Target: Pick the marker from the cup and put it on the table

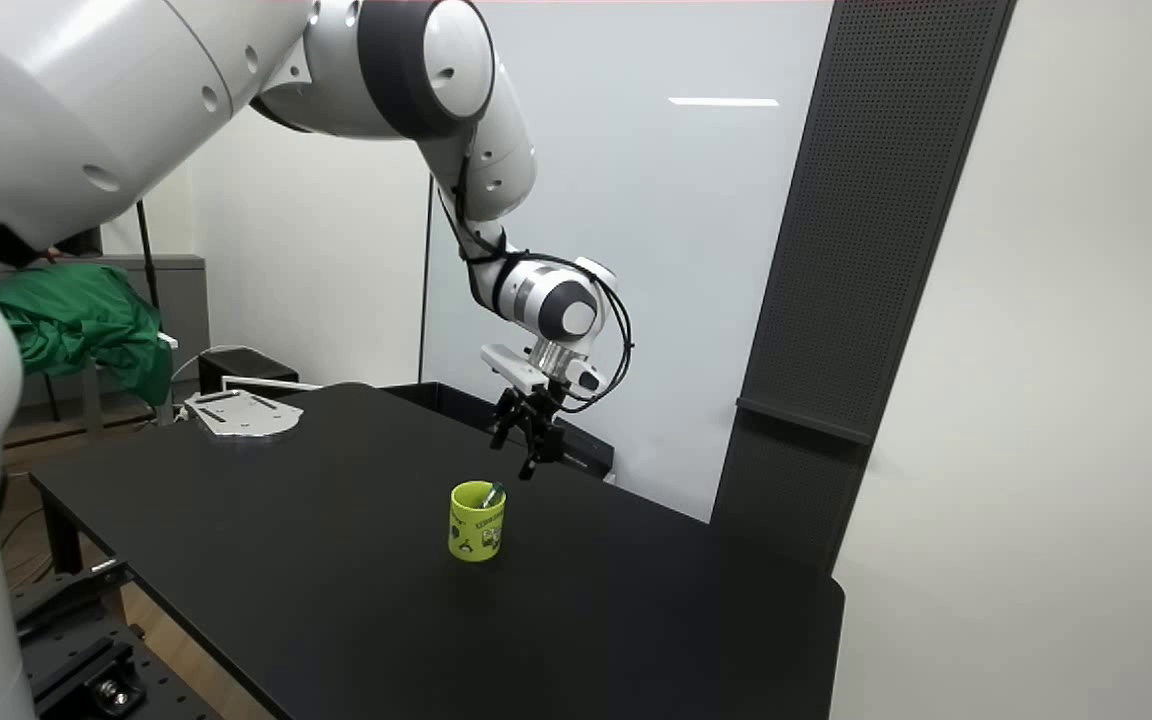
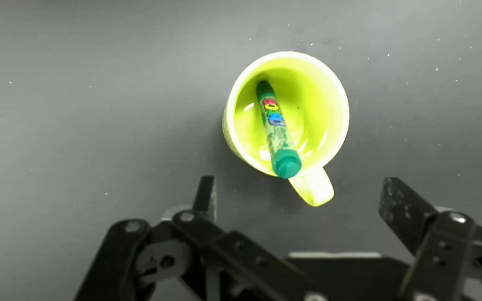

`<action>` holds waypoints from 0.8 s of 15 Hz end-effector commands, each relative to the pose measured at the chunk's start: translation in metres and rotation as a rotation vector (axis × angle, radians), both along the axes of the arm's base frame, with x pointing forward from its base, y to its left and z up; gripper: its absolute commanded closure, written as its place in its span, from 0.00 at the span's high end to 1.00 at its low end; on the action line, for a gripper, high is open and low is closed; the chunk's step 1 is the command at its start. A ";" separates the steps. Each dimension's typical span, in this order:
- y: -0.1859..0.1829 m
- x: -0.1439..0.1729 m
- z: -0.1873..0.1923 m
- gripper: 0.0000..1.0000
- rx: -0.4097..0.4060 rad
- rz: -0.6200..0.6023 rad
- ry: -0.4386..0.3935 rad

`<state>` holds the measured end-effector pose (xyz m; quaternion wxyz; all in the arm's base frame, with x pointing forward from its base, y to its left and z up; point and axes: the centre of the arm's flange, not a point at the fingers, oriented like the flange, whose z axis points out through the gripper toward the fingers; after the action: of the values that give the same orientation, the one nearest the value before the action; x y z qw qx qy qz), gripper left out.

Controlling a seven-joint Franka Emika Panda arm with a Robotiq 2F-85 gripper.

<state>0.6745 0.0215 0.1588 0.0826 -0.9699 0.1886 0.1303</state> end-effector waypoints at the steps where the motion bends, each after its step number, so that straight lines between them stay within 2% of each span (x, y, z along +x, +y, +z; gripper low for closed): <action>1: 0.007 0.011 -0.006 1.00 -0.005 -0.030 0.011; 8: 0.014 0.010 -0.020 1.00 -0.008 -0.013 0.021; 9: 0.015 0.010 -0.022 0.75 -0.010 -0.017 0.014; 10: 0.016 0.011 -0.023 0.73 -0.010 -0.015 0.013; 12: 0.017 0.011 -0.025 0.58 -0.009 -0.015 0.009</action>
<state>0.6740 0.0341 0.1359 0.0792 -0.9704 0.1816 0.1378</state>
